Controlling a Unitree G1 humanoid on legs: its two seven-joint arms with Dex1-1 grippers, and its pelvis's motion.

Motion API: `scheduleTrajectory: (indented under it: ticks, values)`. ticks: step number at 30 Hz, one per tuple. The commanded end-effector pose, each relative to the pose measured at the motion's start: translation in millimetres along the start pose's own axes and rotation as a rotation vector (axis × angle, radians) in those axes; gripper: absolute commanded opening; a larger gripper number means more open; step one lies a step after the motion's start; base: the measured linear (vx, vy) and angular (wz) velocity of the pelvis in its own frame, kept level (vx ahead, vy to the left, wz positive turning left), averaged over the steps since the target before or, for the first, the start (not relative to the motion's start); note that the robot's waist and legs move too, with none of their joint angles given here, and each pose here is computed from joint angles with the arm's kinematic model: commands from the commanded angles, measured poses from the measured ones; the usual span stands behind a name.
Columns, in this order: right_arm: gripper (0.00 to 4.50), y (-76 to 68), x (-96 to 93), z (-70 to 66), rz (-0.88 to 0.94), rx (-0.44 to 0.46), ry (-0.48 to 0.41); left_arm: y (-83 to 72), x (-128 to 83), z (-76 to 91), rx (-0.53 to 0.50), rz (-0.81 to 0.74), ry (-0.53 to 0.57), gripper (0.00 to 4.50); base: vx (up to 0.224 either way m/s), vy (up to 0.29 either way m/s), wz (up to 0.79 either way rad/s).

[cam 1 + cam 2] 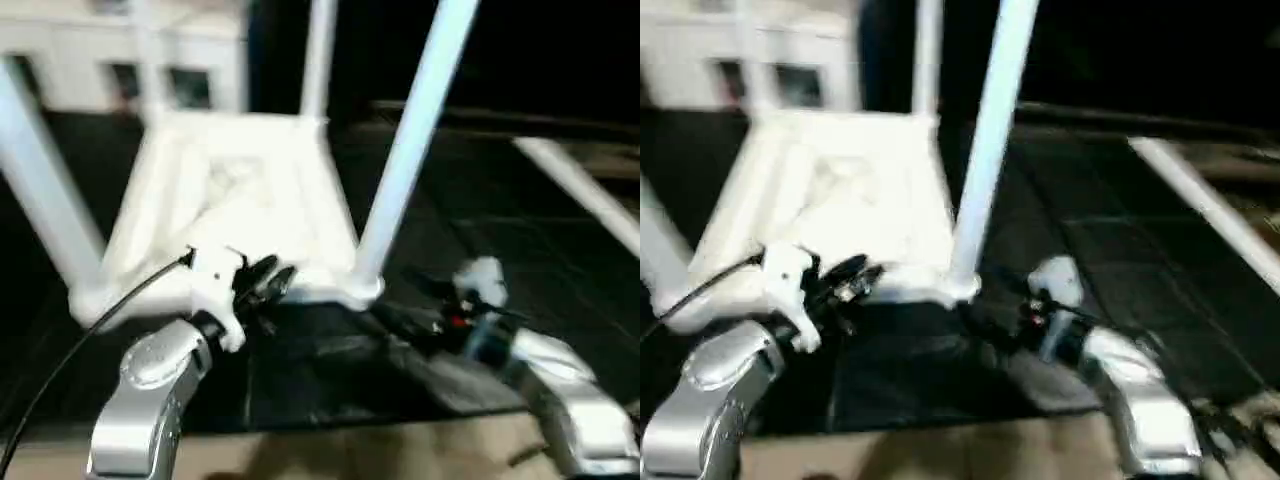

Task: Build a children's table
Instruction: Rotate table base

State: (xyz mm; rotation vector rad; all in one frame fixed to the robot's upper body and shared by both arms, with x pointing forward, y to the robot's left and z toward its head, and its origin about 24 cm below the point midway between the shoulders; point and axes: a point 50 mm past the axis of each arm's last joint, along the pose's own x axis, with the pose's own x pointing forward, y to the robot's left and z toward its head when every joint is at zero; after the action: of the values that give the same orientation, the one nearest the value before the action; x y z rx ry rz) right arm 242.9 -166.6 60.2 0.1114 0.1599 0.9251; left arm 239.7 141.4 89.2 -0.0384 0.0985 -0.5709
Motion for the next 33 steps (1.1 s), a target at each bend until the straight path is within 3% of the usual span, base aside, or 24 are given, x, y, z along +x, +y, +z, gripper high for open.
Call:
scheduleTrajectory:
  ticks: [1,5,7,10,12,14,15,19,22,26,33]
  values:
    - [4.50,4.0,-1.0,2.0,0.036,-0.002,-0.003,2.2,-6,4.7,0.013,0.017,-0.026,1.48,-0.037,-0.097,0.20]
    - [4.50,6.9,-1.0,0.1,0.059,0.011,0.004,2.1,-21,1.4,0.032,-0.023,0.001,1.82,-0.073,-0.044,0.27]
    - [4.50,7.0,-0.3,0.4,0.063,0.017,-0.002,1.5,-29,-3.3,0.043,-0.057,0.052,1.82,-0.043,0.044,0.29]
    - [4.50,5.0,5.9,0.4,0.046,-0.014,0.003,13.4,-54,-12.7,0.071,-0.130,0.227,2.21,-0.010,0.007,0.17]
    - [4.50,3.9,7.6,0.3,0.033,-0.012,0.004,19.4,-59,-12.4,0.075,-0.117,0.249,2.38,0.000,0.000,0.00]
    - [4.50,4.2,11.6,4.2,0.021,-0.028,-0.084,37.6,-71,-6.6,0.089,-0.070,0.271,2.61,0.000,0.000,0.00]
    - [4.50,3.5,13.1,3.5,0.001,-0.029,-0.087,42.2,-74,-5.1,0.093,-0.048,0.276,2.66,0.000,0.000,0.00]
    - [4.50,2.9,16.9,3.6,-0.024,-0.032,-0.082,55.2,-86,0.9,0.125,0.011,0.289,3.06,0.000,0.000,0.00]
    - [4.50,3.2,22.3,-1.8,-0.041,0.004,-0.009,75.8,-100,13.6,0.146,0.101,0.307,3.15,0.000,0.000,0.00]
    - [4.50,2.4,24.8,-5.5,-0.038,0.016,0.024,97.5,-109,21.1,0.170,0.222,0.346,3.52,0.000,0.000,0.00]
    - [4.50,10.4,23.7,-5.9,0.061,-0.060,0.020,112.9,-120,31.4,0.156,0.265,0.408,4.08,0.030,-0.013,0.02]
